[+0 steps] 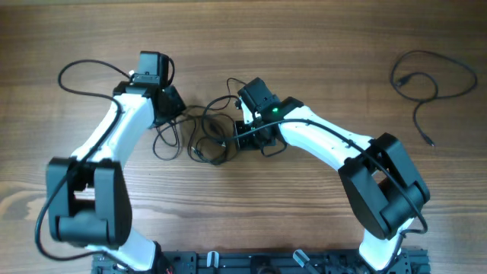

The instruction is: Untangle cables

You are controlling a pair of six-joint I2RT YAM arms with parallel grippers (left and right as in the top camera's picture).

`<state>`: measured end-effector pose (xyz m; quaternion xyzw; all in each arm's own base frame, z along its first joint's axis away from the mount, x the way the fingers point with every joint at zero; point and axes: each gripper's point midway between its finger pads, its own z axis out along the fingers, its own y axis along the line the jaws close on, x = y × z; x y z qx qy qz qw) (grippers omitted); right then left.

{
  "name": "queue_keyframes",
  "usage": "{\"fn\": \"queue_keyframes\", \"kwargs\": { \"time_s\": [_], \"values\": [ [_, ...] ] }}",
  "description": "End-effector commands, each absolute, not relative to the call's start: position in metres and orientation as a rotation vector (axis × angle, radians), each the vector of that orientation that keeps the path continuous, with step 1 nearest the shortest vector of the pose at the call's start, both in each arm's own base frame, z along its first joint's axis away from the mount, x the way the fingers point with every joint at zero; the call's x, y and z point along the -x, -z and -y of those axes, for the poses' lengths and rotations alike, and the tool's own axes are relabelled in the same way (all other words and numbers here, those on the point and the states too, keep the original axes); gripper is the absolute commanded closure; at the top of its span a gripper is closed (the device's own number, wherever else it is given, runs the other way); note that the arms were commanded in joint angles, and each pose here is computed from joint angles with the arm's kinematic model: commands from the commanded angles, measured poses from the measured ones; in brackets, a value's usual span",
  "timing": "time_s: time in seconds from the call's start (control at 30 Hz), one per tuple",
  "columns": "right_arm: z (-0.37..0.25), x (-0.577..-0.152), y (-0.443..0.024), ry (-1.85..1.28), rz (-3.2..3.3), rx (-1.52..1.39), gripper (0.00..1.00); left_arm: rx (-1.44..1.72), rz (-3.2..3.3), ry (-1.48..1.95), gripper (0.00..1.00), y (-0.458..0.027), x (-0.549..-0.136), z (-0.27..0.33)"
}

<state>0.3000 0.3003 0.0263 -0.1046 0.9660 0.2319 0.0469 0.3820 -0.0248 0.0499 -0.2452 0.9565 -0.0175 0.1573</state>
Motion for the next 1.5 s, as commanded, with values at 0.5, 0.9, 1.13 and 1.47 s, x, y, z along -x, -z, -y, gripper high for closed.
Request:
{"fn": "queue_keyframes", "kwargs": {
  "time_s": [0.5, 0.9, 1.13, 1.47],
  "values": [
    [-0.292, -0.314, -0.016, -0.601, -2.914, 0.282, 0.96, 0.537, -3.005, 0.441, 0.51, -0.034, -0.344, 0.078],
    [-0.292, -0.314, -0.016, -0.602, -2.912, 0.282, 0.96, 0.469, -2.981, 0.378, 0.4, -0.065, -0.33, 0.083],
    [-0.293, -0.314, -0.016, -0.604, -2.912, 0.282, 0.96, 0.384, -3.034, 0.307, 0.47, -0.062, -0.316, 0.096],
    [-0.294, -0.313, -0.02, -0.622, -2.908, 0.285, 0.47, 0.304, -3.054, 0.308, 0.5, -0.055, -0.314, 0.114]
  ]
}}
